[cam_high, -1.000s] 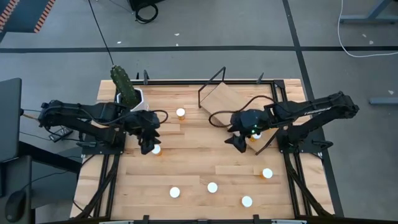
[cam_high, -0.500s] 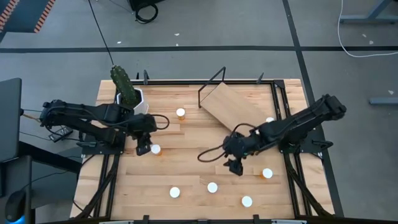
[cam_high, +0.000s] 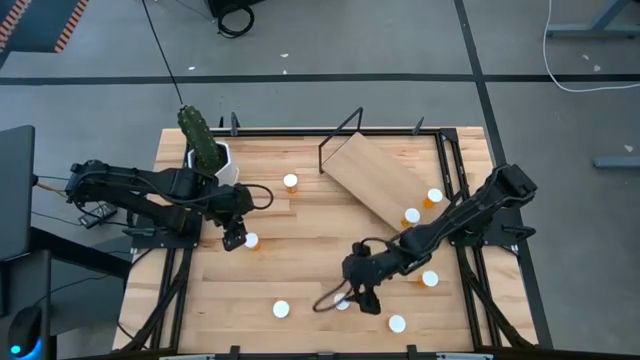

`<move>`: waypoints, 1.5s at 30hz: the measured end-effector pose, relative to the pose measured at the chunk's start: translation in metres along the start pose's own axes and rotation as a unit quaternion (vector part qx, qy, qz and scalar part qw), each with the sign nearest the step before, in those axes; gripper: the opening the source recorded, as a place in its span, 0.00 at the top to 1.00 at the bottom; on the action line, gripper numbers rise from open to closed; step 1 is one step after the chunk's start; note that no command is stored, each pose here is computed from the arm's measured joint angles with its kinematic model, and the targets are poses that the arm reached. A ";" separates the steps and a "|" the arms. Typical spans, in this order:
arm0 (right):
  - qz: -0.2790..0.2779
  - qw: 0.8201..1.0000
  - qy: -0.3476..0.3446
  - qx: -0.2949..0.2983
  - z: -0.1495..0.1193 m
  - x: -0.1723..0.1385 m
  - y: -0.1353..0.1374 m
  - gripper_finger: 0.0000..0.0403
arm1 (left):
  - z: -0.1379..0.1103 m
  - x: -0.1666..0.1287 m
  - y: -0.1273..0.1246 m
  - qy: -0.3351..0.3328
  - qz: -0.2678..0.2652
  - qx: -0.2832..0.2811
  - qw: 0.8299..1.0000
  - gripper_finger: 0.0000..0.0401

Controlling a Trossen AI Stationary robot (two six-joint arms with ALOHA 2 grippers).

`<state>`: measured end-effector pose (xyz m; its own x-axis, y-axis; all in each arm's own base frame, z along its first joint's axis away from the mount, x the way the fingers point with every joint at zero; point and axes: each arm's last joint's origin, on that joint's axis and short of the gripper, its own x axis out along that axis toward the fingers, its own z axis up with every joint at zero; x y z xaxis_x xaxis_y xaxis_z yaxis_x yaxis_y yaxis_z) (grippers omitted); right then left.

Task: Pick and place medicine bottles onto shelf by color
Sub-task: Put the orange pill bottle to the middle right on the shelf

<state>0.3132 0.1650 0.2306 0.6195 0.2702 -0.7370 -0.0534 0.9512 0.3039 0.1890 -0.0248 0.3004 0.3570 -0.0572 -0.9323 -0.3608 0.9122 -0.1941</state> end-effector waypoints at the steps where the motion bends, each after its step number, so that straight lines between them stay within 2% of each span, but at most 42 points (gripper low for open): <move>1: 0.004 1.000 -0.002 -0.014 -0.001 0.003 0.002 0.19 | 0.000 0.000 0.000 0.000 0.000 0.000 1.000 0.45; 12: -0.002 0.996 0.029 -0.086 -0.021 0.034 0.012 0.14 | 0.000 0.000 0.000 0.001 -0.002 -0.023 1.000 0.40; 19: -0.021 0.995 0.028 -0.094 -0.027 0.048 0.013 0.14 | 0.000 0.000 0.000 0.001 -0.002 -0.029 1.000 0.38; 28: -0.032 0.995 0.010 -0.093 -0.027 0.051 0.016 0.14 | 0.000 0.000 0.000 0.001 -0.002 -0.027 1.000 0.38; 36: -0.052 0.990 -0.007 -0.130 -0.033 0.049 0.027 0.14 | 0.000 0.000 0.000 0.001 -0.002 -0.027 1.000 0.37; 45: -0.060 0.989 -0.005 -0.133 -0.038 0.062 0.025 0.14 | 0.000 0.000 0.000 0.001 -0.003 -0.027 1.000 0.37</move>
<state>0.3204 0.2116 0.1692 0.6407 0.1537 -0.7522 -0.1828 0.9821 0.0450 0.1889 -0.0249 0.3006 0.3580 -0.0627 -0.9316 -0.4045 0.8889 -0.2153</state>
